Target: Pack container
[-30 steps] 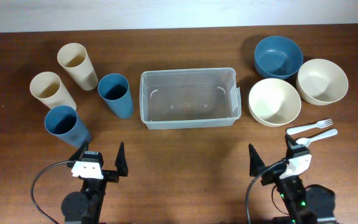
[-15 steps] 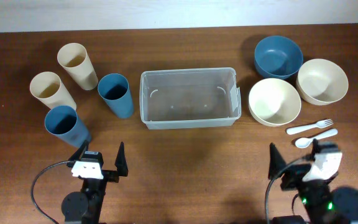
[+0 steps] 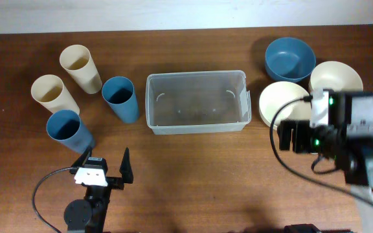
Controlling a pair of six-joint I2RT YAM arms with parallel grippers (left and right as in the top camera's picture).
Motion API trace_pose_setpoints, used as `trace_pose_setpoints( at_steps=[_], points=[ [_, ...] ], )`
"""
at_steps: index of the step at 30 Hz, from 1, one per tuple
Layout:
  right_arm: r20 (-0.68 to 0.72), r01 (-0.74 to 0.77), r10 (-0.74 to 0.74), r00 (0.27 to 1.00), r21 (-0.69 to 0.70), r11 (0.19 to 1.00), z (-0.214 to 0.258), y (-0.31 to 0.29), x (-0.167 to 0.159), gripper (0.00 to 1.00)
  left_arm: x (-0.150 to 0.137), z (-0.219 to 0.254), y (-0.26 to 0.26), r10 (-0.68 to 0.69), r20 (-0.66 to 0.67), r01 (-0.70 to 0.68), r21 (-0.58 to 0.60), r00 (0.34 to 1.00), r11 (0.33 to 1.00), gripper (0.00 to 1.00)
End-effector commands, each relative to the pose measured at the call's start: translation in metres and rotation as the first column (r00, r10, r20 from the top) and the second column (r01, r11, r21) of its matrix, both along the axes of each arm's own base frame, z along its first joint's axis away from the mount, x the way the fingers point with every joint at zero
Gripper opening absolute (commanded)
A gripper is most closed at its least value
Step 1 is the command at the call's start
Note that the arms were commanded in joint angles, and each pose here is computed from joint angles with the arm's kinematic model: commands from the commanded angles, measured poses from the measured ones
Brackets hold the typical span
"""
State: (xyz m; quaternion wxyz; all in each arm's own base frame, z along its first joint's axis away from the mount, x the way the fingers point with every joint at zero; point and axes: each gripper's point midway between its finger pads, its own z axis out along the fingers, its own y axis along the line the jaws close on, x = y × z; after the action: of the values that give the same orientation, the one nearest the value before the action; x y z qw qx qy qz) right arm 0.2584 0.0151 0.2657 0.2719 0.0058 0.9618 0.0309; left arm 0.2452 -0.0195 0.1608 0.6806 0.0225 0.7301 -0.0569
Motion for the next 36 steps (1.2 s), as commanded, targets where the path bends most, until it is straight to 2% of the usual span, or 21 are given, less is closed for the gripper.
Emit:
trace_pose_setpoints(
  at_steps=[1, 7, 11, 15, 18, 21, 26, 36],
  points=[
    [-0.019, -0.002, 0.002, 1.000, 0.013, 1.000, 0.006, 0.001, 0.013, 0.99, 0.000, -0.003, 0.000, 0.003, -0.004, -0.003, 0.019, 1.000, 1.000, 1.00],
    [-0.088, -0.021, 0.026, 0.996, 0.061, 0.998, -0.012, 0.011, 0.025, 0.99, 0.000, -0.003, 0.000, 0.003, -0.004, -0.003, 0.019, 1.000, 1.000, 1.00],
    [-0.083, -0.012, 0.018, 0.996, 0.071, 0.997, -0.013, 0.009, 0.031, 0.99, 0.000, -0.003, 0.000, 0.003, -0.004, -0.003, 0.019, 1.000, 1.000, 1.00],
    [-0.073, 0.092, -0.086, 0.994, 0.089, 0.992, -0.011, -0.012, 0.035, 0.99, 0.000, -0.003, 0.000, 0.003, -0.004, -0.003, 0.019, 1.000, 1.000, 1.00],
    [-0.081, 0.257, -0.248, 0.965, 0.123, 0.959, -0.011, -0.042, 0.033, 0.99, 0.000, -0.003, 0.000, 0.003, -0.004, -0.003, 0.019, 1.000, 1.000, 1.00],
    [-0.094, 0.379, -0.367, 0.925, 0.177, 0.908, -0.008, -0.069, 0.024, 0.99, 0.000, -0.003, 0.000, 0.003, -0.004, -0.003, 0.019, 1.000, 1.000, 1.00],
    [-0.069, 0.430, -0.430, 0.900, 0.286, 0.856, 0.006, -0.092, 0.006, 0.99, 0.000, -0.003, 0.001, 0.003, -0.004, -0.003, 0.019, 1.000, 1.000, 1.00],
    [-0.060, 0.664, -0.671, 0.739, 0.233, 0.711, 0.012, -0.151, -0.046, 0.99, 0.000, -0.003, 0.000, 0.003, -0.004, -0.003, 0.019, 1.000, 1.000, 1.00]
  ],
)
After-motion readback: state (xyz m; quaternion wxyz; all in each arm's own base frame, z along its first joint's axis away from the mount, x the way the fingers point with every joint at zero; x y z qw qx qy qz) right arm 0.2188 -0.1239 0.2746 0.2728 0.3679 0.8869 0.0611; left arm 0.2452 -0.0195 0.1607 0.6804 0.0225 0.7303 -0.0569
